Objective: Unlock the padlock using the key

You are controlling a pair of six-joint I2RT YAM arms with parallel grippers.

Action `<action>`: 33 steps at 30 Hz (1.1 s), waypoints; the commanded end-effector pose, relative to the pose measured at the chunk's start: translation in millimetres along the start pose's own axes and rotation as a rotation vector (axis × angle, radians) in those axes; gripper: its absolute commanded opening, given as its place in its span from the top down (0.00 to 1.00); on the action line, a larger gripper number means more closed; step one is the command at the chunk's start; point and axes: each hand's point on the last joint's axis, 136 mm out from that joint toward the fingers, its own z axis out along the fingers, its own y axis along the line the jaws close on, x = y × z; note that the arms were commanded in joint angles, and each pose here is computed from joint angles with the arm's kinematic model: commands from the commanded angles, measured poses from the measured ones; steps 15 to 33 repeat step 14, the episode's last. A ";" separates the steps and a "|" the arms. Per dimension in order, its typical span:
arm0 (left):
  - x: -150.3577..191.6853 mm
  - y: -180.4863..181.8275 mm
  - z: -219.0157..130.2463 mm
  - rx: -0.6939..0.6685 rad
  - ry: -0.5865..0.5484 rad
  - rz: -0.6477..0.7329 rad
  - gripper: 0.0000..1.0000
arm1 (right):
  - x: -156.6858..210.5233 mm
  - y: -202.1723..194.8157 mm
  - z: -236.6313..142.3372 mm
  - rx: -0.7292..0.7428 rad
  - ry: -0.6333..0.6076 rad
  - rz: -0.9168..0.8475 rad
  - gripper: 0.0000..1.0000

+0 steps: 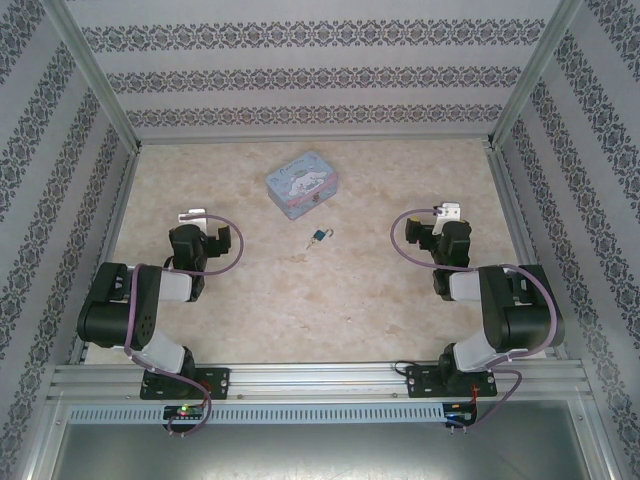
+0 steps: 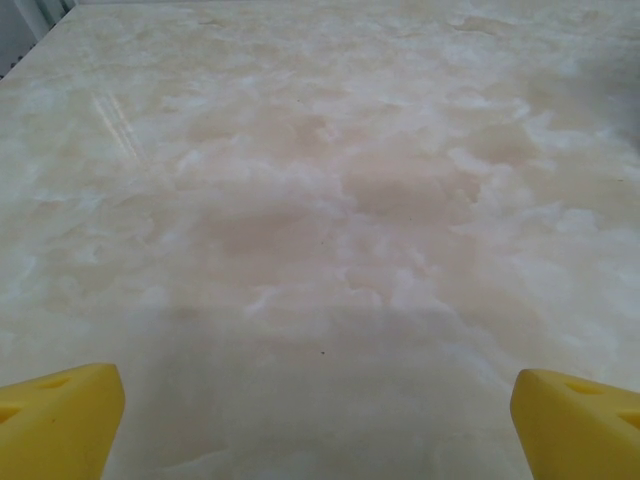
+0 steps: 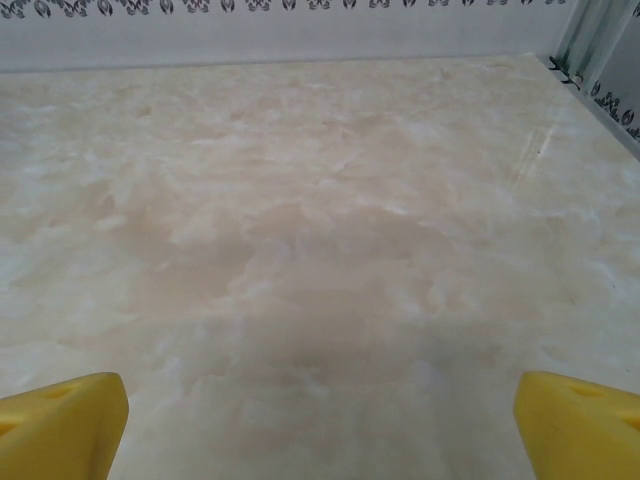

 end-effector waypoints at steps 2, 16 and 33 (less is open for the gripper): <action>-16.2 0.2 1.8 0.013 -0.054 -0.006 0.01 | -18.4 5.3 -0.8 -0.018 -0.060 -0.022 0.02; -16.2 0.0 1.8 0.014 -0.053 -0.003 0.01 | -18.6 8.4 -0.8 -0.036 -0.056 -0.030 0.02; -16.2 0.0 1.8 0.014 -0.053 -0.003 0.01 | -18.6 8.4 -0.8 -0.036 -0.056 -0.030 0.02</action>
